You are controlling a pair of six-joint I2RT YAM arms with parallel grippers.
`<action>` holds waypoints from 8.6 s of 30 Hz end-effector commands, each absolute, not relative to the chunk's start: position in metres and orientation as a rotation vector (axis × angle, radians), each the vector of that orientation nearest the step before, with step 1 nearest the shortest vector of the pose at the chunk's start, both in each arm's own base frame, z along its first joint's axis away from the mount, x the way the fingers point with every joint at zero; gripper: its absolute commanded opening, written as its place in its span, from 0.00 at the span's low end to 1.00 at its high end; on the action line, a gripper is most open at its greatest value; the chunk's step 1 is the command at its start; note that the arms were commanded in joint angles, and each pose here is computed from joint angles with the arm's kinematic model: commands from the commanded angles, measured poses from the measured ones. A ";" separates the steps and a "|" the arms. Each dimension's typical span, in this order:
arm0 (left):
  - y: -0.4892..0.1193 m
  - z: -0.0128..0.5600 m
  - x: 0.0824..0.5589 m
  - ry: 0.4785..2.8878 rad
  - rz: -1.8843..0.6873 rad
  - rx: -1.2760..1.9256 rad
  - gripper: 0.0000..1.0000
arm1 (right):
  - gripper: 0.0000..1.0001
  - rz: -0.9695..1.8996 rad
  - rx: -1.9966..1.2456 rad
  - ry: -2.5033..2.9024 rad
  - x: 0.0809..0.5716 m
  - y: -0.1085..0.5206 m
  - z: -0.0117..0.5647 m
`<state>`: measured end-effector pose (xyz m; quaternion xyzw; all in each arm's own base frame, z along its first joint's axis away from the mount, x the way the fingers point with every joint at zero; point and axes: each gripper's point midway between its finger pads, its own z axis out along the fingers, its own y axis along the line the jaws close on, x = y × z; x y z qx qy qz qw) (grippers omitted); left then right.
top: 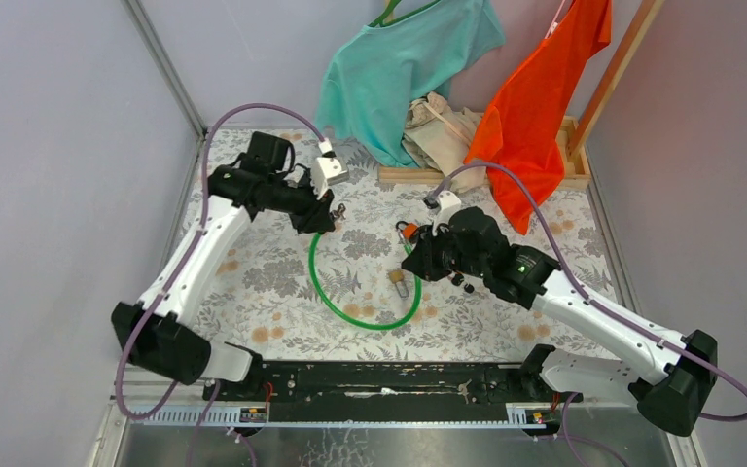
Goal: Unlock with the key
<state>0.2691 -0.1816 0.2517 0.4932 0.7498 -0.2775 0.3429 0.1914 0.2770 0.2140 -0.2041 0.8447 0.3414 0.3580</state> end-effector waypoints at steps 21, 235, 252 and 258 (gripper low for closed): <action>-0.197 0.078 0.377 2.333 -0.318 1.083 0.10 | 0.25 0.049 0.370 2.500 0.179 0.127 0.069; -0.212 0.377 0.206 0.083 1.005 1.452 0.00 | 0.53 1.997 -0.536 1.841 0.174 0.371 0.348; -0.208 0.377 0.213 0.130 1.041 1.442 0.00 | 0.21 2.118 -0.506 1.740 0.168 0.373 0.361; -0.205 0.378 0.215 0.141 1.055 1.435 0.00 | 0.22 2.119 -0.473 1.744 0.173 0.378 0.359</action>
